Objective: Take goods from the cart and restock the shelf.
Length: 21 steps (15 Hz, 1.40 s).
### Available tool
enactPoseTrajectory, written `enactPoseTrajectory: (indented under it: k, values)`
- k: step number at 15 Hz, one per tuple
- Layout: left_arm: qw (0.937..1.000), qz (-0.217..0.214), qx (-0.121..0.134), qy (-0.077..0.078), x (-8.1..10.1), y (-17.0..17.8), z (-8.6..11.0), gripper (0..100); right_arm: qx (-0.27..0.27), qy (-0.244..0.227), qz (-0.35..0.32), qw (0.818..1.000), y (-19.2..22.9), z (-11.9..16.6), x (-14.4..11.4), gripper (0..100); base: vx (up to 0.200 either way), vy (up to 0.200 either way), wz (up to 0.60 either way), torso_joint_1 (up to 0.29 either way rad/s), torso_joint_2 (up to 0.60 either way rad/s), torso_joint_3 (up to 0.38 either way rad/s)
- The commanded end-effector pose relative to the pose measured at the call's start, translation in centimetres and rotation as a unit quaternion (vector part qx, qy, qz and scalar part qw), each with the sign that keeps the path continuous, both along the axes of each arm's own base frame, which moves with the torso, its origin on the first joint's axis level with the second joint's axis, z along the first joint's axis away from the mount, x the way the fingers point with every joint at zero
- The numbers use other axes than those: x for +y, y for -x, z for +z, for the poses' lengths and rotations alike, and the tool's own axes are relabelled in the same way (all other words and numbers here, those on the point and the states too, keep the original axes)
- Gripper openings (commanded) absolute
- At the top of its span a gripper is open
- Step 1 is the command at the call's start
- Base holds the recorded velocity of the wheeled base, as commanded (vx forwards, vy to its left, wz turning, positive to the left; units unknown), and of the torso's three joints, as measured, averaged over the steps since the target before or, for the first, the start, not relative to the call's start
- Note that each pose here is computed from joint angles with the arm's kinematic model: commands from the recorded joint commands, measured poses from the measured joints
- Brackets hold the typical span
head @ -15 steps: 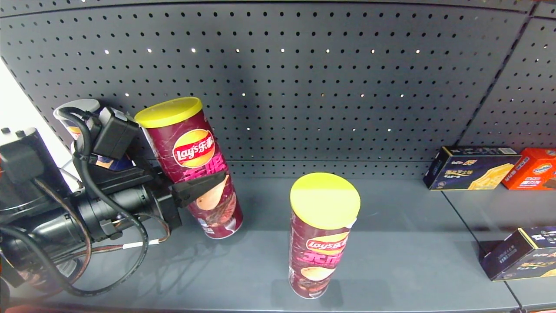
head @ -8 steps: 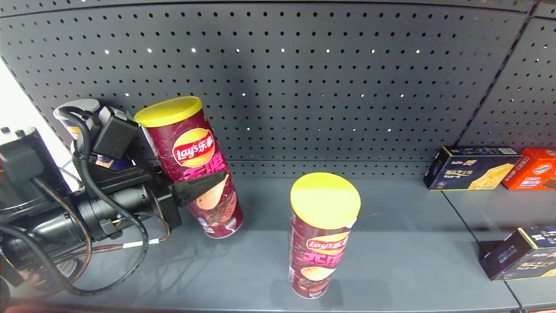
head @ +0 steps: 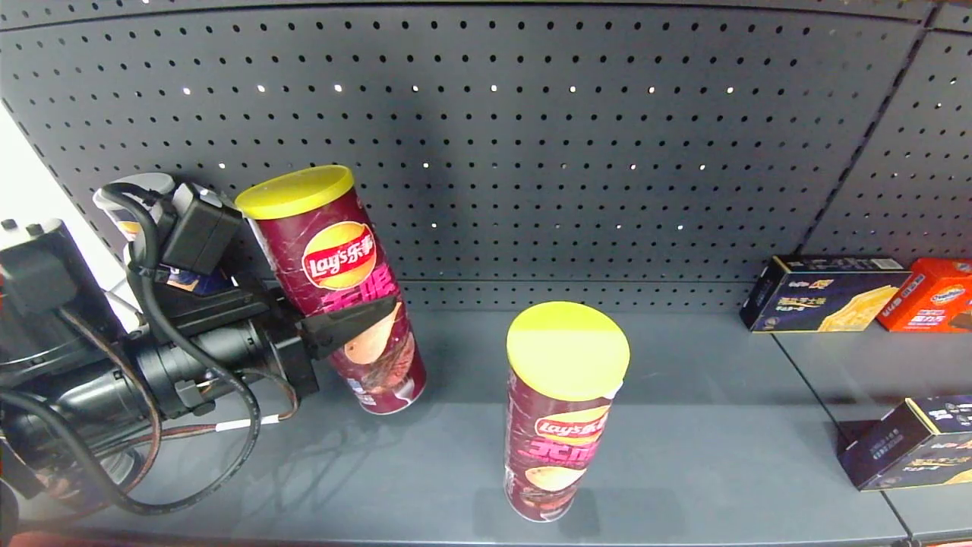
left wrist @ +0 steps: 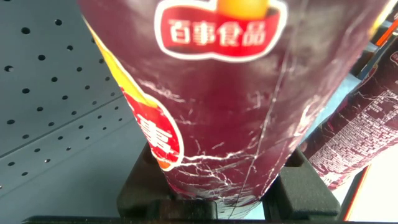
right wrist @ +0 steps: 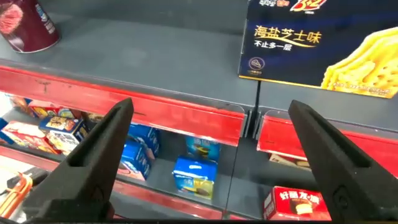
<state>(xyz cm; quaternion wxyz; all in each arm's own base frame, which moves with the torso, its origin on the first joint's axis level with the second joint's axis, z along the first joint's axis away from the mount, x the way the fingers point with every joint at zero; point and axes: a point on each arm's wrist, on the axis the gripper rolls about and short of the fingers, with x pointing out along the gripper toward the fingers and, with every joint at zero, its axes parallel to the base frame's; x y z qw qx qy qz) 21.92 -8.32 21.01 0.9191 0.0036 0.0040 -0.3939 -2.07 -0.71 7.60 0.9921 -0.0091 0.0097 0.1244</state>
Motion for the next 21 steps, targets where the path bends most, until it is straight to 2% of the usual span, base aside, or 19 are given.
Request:
enactPoseTrajectory:
  k: [1, 2, 3, 6, 12, 14, 17, 21]
  values:
    - [1.0000, 0.000, 0.002, -0.001, 0.0, -0.1, -0.1, 0, 0.058, 0.013, -0.073, 0.996, -0.8, 0.2, 0.5, 100, 0.000, 0.000, 0.00, 0.000, 0.00, 0.000]
    - [1.0000, -0.001, 0.001, 0.000, 0.0, -0.1, -0.1, 0, 0.067, 0.011, -0.117, 0.991, -1.0, 0.2, 0.6, 100, 0.000, 0.000, 0.00, 0.000, 0.00, 0.000]
    - [1.0000, 0.000, 0.001, 0.000, 0.0, -0.1, -0.1, 0, 0.063, 0.009, -0.126, 0.990, -0.9, 0.2, 0.6, 100, 0.000, 0.000, 0.00, 0.000, 0.00, 0.000]
    - [1.0000, -0.001, 0.000, 0.000, 0.0, -0.1, 0.0, 0, -0.007, -0.002, -0.134, 0.991, 0.2, 0.0, 0.7, 100, 0.000, 0.000, 0.00, 0.000, 0.00, 0.000]
    - [1.0000, -0.001, -0.007, 0.002, -0.1, -0.3, 0.5, 0, -0.008, -0.003, -0.134, 0.991, 0.2, 0.0, 0.7, 100, 0.000, 0.000, 0.00, 0.000, 0.00, 0.000]
    - [0.9999, -0.014, -0.008, 0.003, -0.3, -0.2, 0.6, 0, -0.008, -0.003, -0.134, 0.991, 0.2, 0.0, 0.7, 100, 0.000, 0.000, 0.00, 0.000, 0.00, 0.000]
    - [0.9989, -0.042, -0.020, 0.008, -1.5, -0.3, 2.1, 0, -0.008, -0.003, -0.134, 0.991, 0.2, 0.0, 0.7, 100, 0.000, 0.000, 0.00, 0.000, 0.00, 0.000]
    - [0.9978, -0.066, -0.010, 0.004, -2.7, -0.4, 3.7, 0, -0.008, -0.003, -0.134, 0.991, 0.2, 0.0, 0.7, 100, 0.000, 0.000, 0.00, 0.000, 0.00, 0.000]
